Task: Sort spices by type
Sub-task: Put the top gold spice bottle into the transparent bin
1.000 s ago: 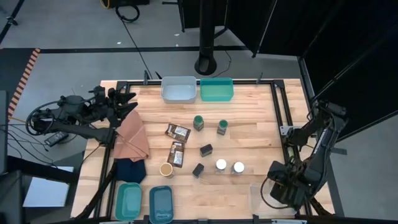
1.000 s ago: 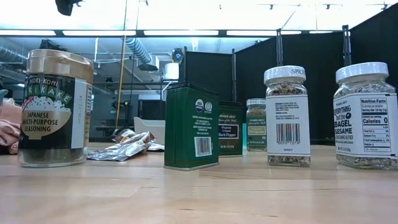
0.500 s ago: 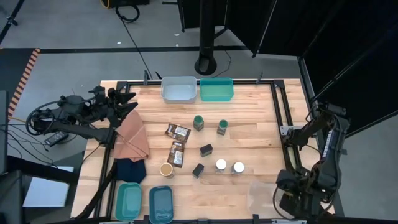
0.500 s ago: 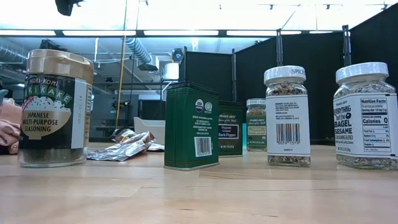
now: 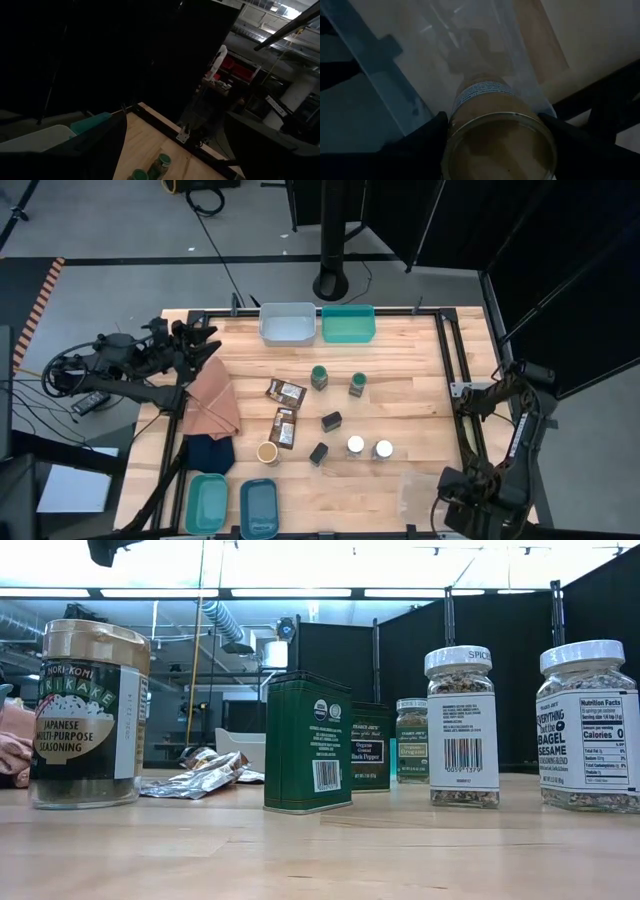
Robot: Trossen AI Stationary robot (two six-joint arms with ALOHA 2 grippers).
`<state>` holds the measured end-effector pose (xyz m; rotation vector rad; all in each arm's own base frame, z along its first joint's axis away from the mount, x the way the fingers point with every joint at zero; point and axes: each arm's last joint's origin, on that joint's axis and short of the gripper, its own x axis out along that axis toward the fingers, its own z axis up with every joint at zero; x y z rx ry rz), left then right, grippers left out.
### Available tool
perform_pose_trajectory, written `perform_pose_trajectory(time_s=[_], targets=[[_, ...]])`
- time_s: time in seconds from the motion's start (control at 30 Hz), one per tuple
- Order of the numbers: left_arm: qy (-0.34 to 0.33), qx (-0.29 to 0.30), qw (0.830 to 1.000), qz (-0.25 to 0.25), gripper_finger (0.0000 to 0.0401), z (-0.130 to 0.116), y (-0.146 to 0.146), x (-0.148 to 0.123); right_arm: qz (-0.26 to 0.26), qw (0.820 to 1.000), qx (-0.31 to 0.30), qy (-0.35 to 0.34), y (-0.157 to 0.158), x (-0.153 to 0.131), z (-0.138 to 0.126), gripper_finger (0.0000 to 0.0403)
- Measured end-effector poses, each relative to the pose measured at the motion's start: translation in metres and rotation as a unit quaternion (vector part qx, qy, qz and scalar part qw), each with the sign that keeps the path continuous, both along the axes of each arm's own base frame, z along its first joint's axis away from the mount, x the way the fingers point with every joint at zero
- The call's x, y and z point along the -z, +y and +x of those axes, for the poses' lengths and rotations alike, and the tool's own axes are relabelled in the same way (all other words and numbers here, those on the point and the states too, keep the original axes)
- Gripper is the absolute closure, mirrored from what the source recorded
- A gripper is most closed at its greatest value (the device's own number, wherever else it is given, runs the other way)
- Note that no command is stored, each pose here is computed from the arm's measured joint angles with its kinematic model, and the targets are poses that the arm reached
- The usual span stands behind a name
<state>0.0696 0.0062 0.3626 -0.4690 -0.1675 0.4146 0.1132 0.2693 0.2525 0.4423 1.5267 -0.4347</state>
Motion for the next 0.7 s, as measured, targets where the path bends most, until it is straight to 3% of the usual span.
perform_pose_trajectory(time_s=[0.7], targets=[[0.000, -0.001, 1.000, 0.000, 0.0066, 0.000, 0.000, 0.000, -0.026, 0.999, -0.005, 0.036, 0.008, 0.018, -0.001, 0.0107]])
